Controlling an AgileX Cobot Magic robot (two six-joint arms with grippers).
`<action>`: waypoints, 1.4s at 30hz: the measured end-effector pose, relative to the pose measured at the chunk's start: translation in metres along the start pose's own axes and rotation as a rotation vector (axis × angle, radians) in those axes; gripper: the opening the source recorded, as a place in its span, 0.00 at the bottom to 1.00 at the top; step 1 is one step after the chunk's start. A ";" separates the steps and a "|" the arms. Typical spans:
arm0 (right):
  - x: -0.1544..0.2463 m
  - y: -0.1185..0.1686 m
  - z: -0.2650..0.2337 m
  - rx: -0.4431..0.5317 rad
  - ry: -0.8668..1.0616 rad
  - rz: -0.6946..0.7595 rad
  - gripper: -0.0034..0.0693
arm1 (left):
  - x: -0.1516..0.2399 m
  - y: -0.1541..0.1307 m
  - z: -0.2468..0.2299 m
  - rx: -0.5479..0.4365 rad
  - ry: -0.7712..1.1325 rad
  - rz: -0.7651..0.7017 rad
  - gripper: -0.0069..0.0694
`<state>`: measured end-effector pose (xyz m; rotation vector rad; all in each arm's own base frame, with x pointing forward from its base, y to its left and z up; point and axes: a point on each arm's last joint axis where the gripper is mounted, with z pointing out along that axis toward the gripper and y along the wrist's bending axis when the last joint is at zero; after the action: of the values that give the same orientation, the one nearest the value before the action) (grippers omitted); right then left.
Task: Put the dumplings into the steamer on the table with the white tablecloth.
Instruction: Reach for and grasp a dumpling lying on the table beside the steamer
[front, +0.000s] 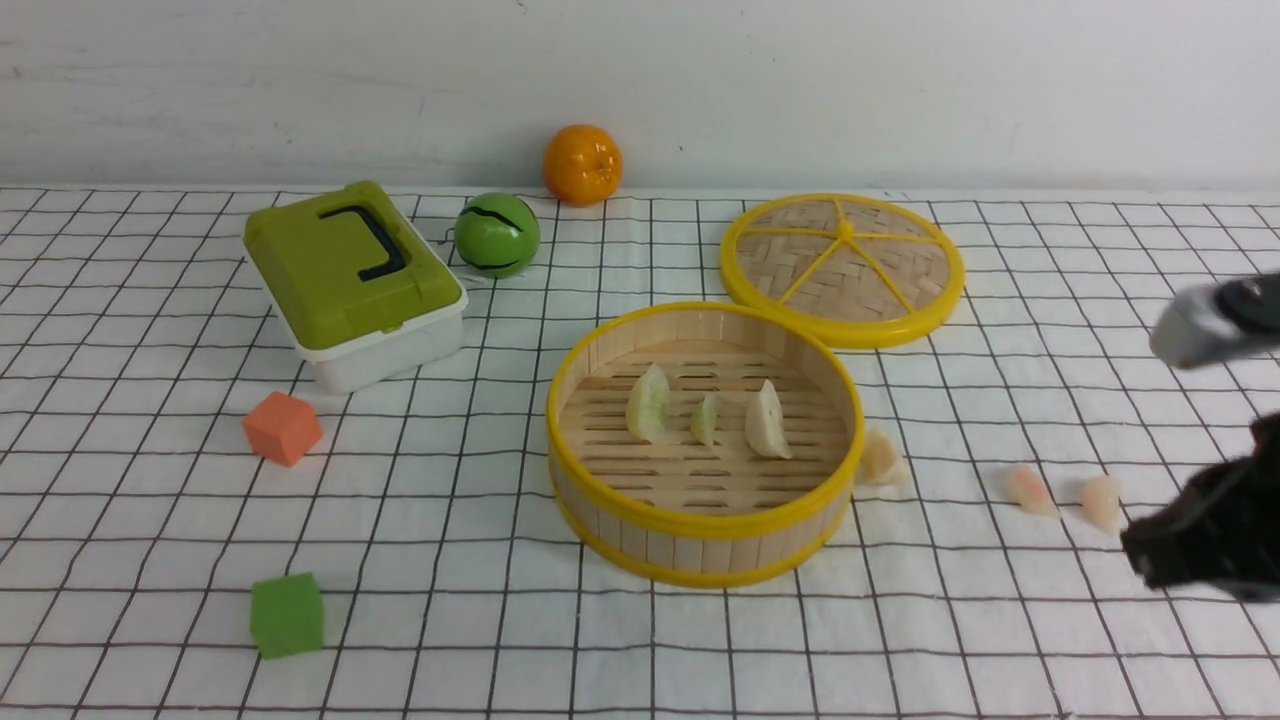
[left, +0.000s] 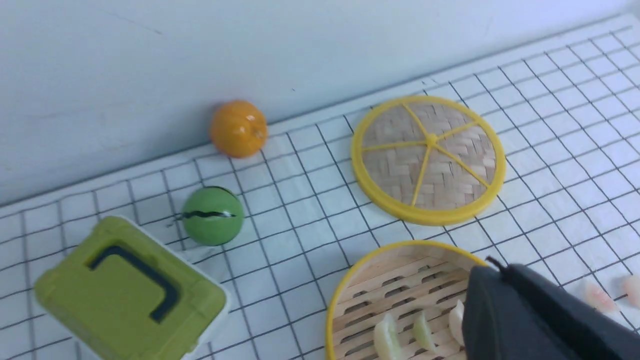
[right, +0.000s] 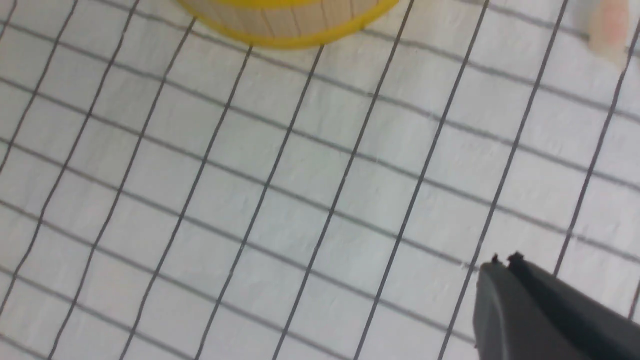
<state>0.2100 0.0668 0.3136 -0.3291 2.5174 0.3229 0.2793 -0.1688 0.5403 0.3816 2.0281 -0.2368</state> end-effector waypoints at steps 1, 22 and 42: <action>-0.009 -0.002 0.004 0.021 0.000 0.003 0.03 | 0.002 0.005 -0.019 -0.010 -0.012 0.002 0.07; -0.075 -0.099 0.163 0.152 0.223 0.181 0.57 | 0.272 0.059 -0.097 -0.196 0.447 -0.054 0.07; -0.069 -0.117 0.210 0.128 0.218 0.254 0.28 | 0.323 0.067 -0.063 -0.285 0.409 0.026 0.07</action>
<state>0.4082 0.0303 0.1654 0.0085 2.7842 0.2325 0.1116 -0.0319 0.2836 0.2918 2.4143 0.1614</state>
